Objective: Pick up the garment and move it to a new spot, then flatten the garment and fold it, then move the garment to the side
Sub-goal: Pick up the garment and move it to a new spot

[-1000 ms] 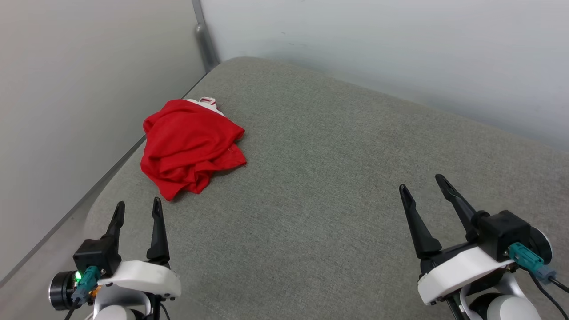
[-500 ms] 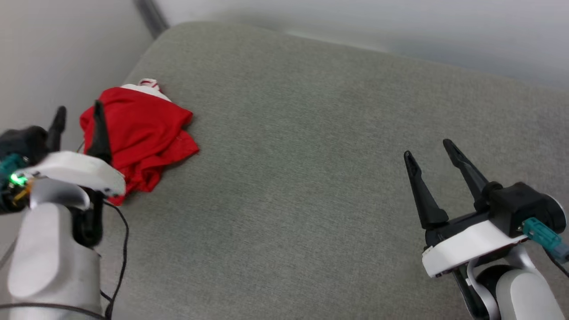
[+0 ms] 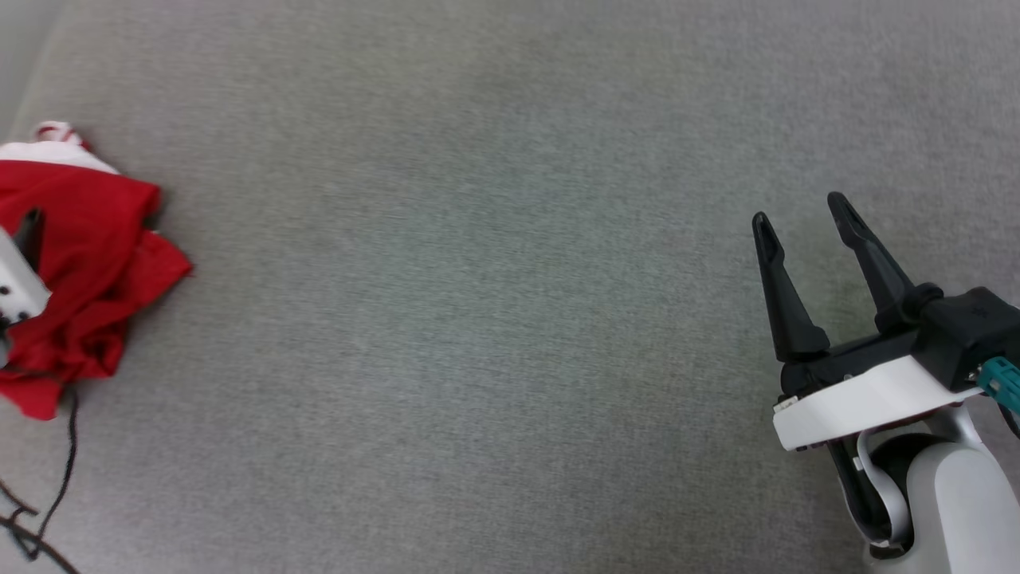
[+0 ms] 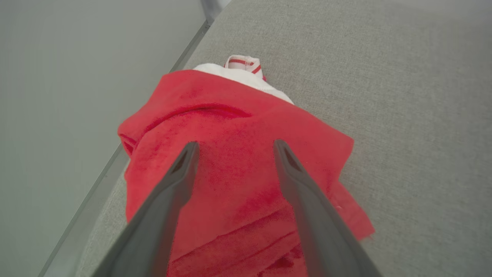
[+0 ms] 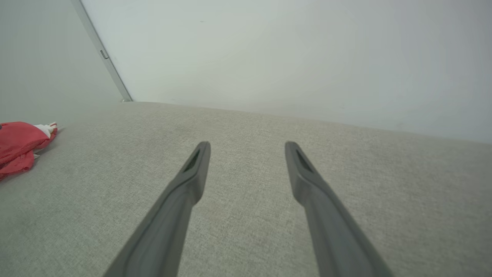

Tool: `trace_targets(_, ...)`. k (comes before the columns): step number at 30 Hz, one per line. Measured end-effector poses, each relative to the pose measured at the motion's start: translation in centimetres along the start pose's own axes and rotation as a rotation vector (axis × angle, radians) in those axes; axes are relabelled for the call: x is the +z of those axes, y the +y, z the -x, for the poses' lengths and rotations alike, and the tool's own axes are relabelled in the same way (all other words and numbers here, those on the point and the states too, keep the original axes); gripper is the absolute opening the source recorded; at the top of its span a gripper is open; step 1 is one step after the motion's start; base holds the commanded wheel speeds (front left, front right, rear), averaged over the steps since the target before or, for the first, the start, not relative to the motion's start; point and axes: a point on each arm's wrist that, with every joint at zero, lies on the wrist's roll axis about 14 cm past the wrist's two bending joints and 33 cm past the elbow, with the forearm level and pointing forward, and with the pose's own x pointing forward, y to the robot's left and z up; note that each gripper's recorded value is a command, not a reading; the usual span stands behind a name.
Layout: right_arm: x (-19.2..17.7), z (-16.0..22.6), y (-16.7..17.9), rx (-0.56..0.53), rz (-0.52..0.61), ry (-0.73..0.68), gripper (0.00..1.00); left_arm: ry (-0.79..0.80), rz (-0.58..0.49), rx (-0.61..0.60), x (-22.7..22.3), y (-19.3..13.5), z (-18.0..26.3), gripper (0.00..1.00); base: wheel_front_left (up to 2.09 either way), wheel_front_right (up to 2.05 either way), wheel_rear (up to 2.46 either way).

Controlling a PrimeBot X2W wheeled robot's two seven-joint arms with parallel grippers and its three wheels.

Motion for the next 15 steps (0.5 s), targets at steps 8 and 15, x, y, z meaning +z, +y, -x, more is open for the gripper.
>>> trace_targets(8,-2.5,0.3,-2.7,-0.066,-0.017,0.043,1.00,0.437,0.057,0.017,-8.2,0.0,-1.7,1.00,0.00,0.00,0.00)
trace_targets(15,-2.5,0.2,-3.1,-0.077,-0.017,0.040,1.00,0.481,0.092,0.017,-9.1,-0.2,-1.7,0.00,0.00,0.00,0.00)
